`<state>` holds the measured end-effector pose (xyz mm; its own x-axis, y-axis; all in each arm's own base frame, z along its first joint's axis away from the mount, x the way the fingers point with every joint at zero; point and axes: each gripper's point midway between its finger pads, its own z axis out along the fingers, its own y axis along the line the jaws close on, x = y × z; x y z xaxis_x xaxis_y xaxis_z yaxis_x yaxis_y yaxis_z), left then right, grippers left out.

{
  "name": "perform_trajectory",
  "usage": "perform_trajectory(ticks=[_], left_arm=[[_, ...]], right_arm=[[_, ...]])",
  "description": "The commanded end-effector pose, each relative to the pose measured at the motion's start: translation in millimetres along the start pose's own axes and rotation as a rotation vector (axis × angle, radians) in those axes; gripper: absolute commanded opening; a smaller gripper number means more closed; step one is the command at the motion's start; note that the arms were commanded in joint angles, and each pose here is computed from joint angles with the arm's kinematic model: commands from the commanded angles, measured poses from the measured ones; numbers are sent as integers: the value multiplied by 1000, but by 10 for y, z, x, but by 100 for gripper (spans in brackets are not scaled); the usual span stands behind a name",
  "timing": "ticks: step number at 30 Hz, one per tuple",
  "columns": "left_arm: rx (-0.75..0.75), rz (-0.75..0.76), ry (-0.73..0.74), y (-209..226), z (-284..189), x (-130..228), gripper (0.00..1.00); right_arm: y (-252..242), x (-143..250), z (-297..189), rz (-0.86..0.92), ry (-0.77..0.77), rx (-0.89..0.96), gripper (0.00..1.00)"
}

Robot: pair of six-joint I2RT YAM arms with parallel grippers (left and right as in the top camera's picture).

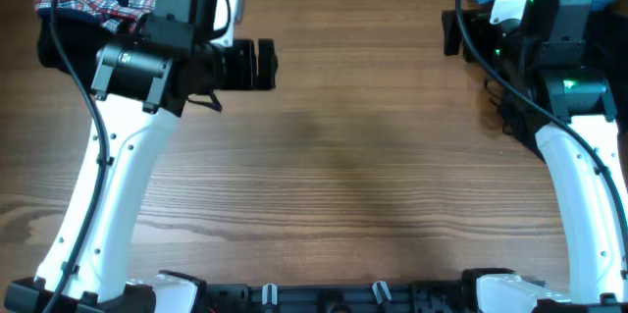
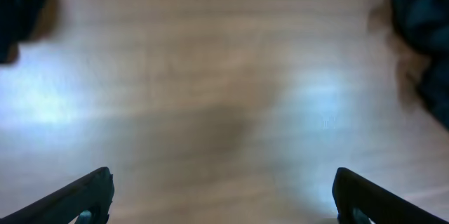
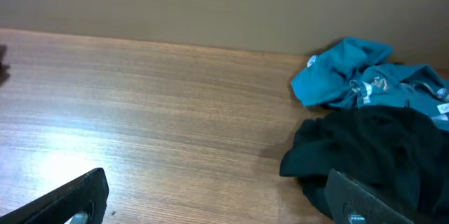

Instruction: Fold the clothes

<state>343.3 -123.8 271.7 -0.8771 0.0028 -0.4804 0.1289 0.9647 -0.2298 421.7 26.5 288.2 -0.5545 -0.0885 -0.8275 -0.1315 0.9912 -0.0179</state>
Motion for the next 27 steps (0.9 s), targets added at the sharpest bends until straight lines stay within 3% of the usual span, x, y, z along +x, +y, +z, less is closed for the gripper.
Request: perform_trajectory(ticks=[1,7,12,15,22,27], left_arm=[[0,17,44,1,-56,139,100],[-45,-8,151,128,-103,406,100],[-44,-58,79,192,-215,292,100],[-32,-60,-10,194,-310,133,100],[-85,-51,-417,433,-681,-484,100],[-93,-75,-647,726,-762,-446,100]], right_arm=[[7,37,40,-3,12,-11,100],[7,37,40,-3,12,-11,100],[7,37,40,-4,12,-11,100],[7,37,40,-3,12,-11,100],[7,37,40,-3,12,-11,100],[7,37,40,-4,12,-11,100]])
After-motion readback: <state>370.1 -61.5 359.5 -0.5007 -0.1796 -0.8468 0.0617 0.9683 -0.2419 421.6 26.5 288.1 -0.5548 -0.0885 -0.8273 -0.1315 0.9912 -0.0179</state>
